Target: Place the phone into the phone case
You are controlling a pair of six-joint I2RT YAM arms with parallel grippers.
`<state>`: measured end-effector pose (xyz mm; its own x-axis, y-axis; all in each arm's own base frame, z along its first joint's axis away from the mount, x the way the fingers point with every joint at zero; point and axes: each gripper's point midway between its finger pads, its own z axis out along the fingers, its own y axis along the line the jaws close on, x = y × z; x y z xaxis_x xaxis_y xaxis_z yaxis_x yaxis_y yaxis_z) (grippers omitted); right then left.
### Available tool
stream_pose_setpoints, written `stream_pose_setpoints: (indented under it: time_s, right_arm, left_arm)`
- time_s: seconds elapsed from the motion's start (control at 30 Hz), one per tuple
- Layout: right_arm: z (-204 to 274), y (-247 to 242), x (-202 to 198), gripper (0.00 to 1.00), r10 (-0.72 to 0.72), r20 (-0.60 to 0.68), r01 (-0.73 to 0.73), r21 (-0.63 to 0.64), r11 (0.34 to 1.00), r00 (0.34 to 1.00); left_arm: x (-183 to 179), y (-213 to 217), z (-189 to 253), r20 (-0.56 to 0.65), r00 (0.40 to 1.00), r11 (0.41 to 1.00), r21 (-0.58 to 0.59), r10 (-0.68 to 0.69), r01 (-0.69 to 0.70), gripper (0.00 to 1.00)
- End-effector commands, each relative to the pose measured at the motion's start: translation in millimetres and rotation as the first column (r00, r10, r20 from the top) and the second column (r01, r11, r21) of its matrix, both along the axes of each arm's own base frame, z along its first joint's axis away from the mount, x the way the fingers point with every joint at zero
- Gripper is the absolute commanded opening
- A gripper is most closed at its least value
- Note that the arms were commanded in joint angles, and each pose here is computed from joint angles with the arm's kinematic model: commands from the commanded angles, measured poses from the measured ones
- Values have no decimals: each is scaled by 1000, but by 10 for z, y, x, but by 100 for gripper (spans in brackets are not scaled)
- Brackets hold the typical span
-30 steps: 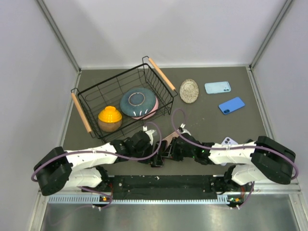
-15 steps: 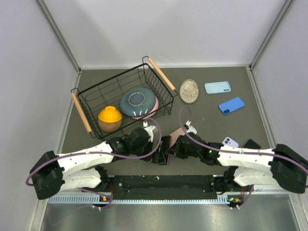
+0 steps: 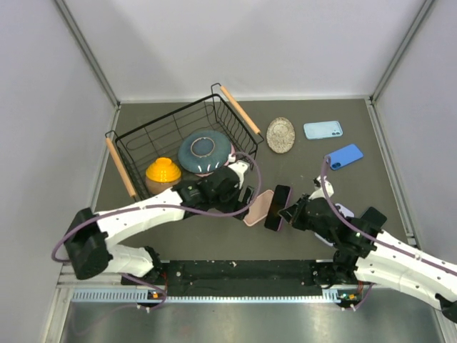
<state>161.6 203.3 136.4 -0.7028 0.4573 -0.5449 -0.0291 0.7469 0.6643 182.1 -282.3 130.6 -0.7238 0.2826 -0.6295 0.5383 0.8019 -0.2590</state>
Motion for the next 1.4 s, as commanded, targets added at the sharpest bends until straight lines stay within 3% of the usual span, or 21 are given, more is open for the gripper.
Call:
stream_pose_setpoints:
  time_s: [0.0, 0.37, 0.57, 0.77, 1.0, 1.03, 1.17, 1.33, 1.37]
  right_arm:
    - [137, -393, 54, 0, -107, 59, 112, -81, 990, 992]
    - [204, -732, 6, 0, -180, 115, 189, -70, 979, 977]
    - [245, -757, 2, 0, -182, 129, 192, -62, 980, 975]
    - [260, -770, -10, 0, -185, 134, 192, -41, 980, 973]
    - [257, -746, -33, 0, -175, 125, 180, -27, 983, 977]
    - [251, -749, -32, 0, -176, 124, 181, -28, 983, 977]
    - [215, -739, -41, 0, -168, 117, 173, -40, 984, 979]
    - [185, -677, -44, 0, -142, 108, 148, -51, 988, 984]
    - [184, -666, -43, 0, -131, 113, 138, -59, 989, 985]
  left_arm:
    - [304, -41, -98, 78, 997, 990, 143, -18, 6, 83]
    - [603, -324, -521, 16, 999, 976, 215, -30, 25, 73]
    - [581, -356, -782, -43, 998, 963, 262, -54, 63, 63]
    - [501, -333, -981, -91, 994, 956, 279, -67, 90, 59]
    - [330, -177, -1072, -150, 989, 959, 282, 10, 33, 31]
    - [271, -113, -1120, -169, 985, 956, 292, 29, 22, 21]
    - [25, -72, -1085, -266, 956, 973, 223, 122, -62, 1]
    - [-365, -146, -1033, -432, 882, 982, 89, 190, -169, 0]
    - [-395, -186, -927, -433, 883, 983, 44, 179, -178, 6]
